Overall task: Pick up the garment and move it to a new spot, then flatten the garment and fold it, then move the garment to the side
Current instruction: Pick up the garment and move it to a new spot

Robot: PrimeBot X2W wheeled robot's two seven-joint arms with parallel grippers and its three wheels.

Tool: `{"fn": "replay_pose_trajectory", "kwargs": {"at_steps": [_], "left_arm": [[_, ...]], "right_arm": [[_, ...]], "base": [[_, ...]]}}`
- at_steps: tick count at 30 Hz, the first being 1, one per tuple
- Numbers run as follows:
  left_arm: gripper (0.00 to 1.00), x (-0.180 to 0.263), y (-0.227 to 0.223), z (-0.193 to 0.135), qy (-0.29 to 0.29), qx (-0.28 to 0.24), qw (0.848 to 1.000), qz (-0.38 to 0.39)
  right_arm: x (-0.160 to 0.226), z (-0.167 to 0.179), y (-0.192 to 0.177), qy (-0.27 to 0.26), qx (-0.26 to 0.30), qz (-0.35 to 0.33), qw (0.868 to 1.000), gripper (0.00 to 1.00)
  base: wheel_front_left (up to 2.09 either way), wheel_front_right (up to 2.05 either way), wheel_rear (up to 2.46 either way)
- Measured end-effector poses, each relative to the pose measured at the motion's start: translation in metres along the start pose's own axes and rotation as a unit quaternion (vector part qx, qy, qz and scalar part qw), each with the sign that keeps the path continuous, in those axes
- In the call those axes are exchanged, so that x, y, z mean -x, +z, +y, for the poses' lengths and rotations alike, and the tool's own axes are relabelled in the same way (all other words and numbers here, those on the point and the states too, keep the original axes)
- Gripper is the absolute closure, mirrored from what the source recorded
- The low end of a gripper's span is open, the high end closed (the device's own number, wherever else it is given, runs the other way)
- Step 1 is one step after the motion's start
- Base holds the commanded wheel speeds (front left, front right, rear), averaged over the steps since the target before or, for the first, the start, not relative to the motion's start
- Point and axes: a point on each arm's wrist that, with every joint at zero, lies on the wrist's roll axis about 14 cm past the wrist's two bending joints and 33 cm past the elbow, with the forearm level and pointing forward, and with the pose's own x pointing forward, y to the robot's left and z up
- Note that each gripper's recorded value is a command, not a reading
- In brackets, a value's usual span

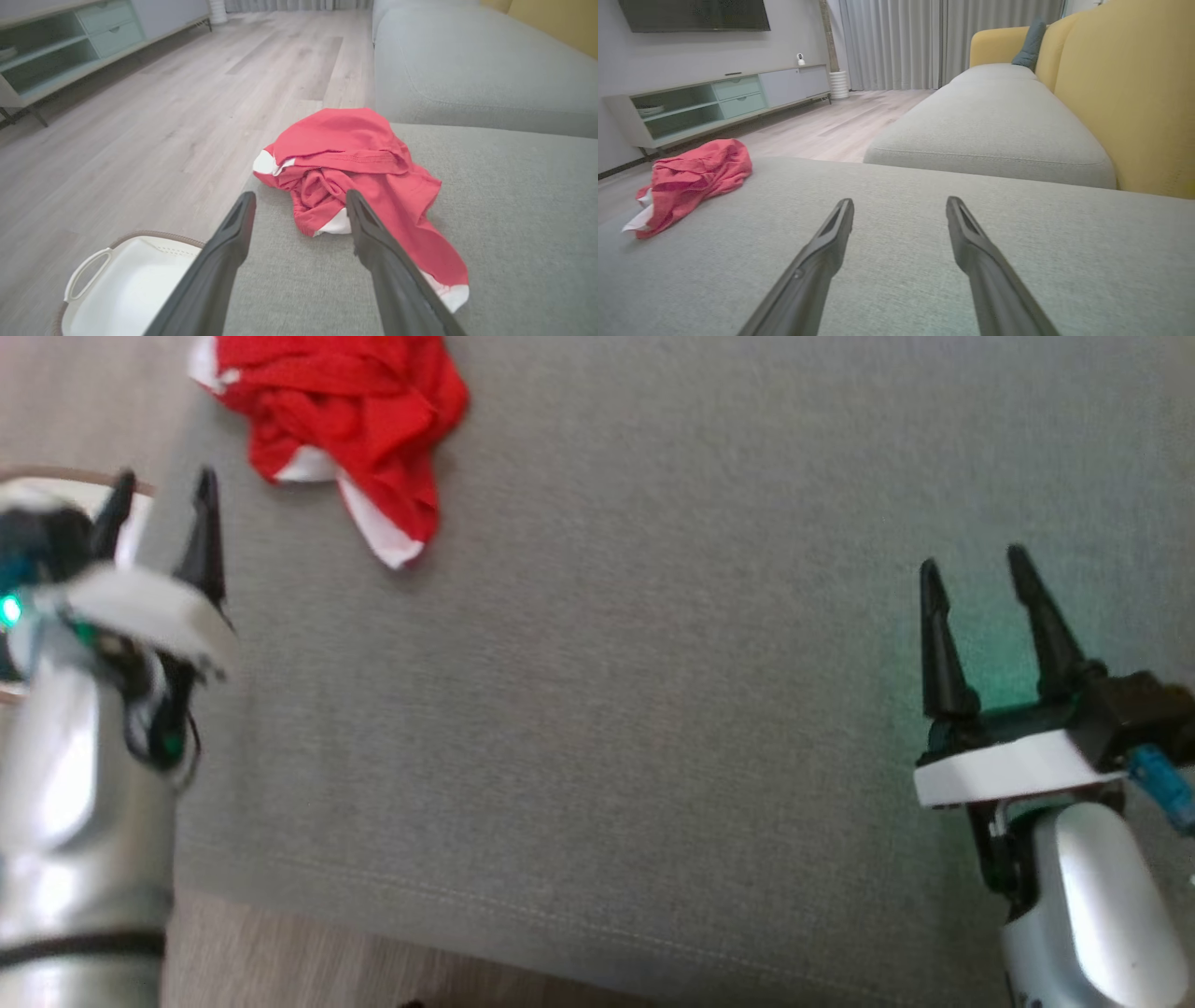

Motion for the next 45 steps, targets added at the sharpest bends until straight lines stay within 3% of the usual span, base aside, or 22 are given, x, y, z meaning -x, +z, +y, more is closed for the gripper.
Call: {"fn": "replay_pose_trajectory", "kwargs": {"at_steps": [8, 11, 26, 27, 28, 33, 38, 41, 45], "left_arm": [[0.00, -0.053, -0.038, -0.008, -0.013, -0.016, 0.992, 0.125], [0.00, -0.063, -0.060, -0.012, -0.022, -0.047, 0.984, 0.170], [0.00, -0.097, -0.096, -0.018, -0.012, -0.066, 0.972, 0.223], [0.24, -0.098, -0.096, -0.018, -0.012, -0.066, 0.972, 0.225], [1.00, -0.098, -0.096, -0.018, -0.012, -0.066, 0.972, 0.224], [1.00, -0.094, -0.085, -0.017, -0.019, -0.074, 0.976, 0.203], [1.00, -0.094, -0.032, 0.001, -0.010, -0.126, 0.987, 0.098], [1.00, -0.095, 0.005, -0.004, -0.021, -0.170, 0.984, 0.040], [1.00, -0.090, 0.059, -0.030, -0.065, -0.241, 0.968, -0.038]], "right_arm": [[-0.001, -0.028, -0.010, -0.032, 0.009, 0.012, 0.999, 0.00], [-0.001, -0.039, -0.012, -0.044, 0.010, 0.012, 0.999, 0.00], [0.011, -0.069, -0.031, -0.082, 0.025, 0.036, 0.996, 0.00], [0.011, -0.069, -0.031, -0.082, 0.027, 0.036, 0.996, 0.00], [0.011, -0.070, -0.030, -0.083, 0.027, 0.036, 0.996, 0.00], [0.013, -0.068, -0.022, -0.083, 0.025, 0.028, 0.996, 0.00], [0.021, -0.069, -0.006, -0.091, 0.008, 0.008, 0.996, 0.00], [0.027, -0.069, 0.006, -0.096, 0.005, -0.007, 0.995, 0.00], [0.038, -0.071, 0.023, -0.106, -0.005, -0.030, 0.994, 0.00]], "base": [[0.00, 0.00, 0.00], [0.00, 0.00, 0.00], [0.00, 0.00, 0.00], [0.00, 0.00, 0.00], [0.00, 0.00, 0.00], [0.00, 0.00, 0.00], [0.00, 0.00, 0.00], [0.00, 0.00, 0.00], [0.00, 0.00, 0.00]]}}
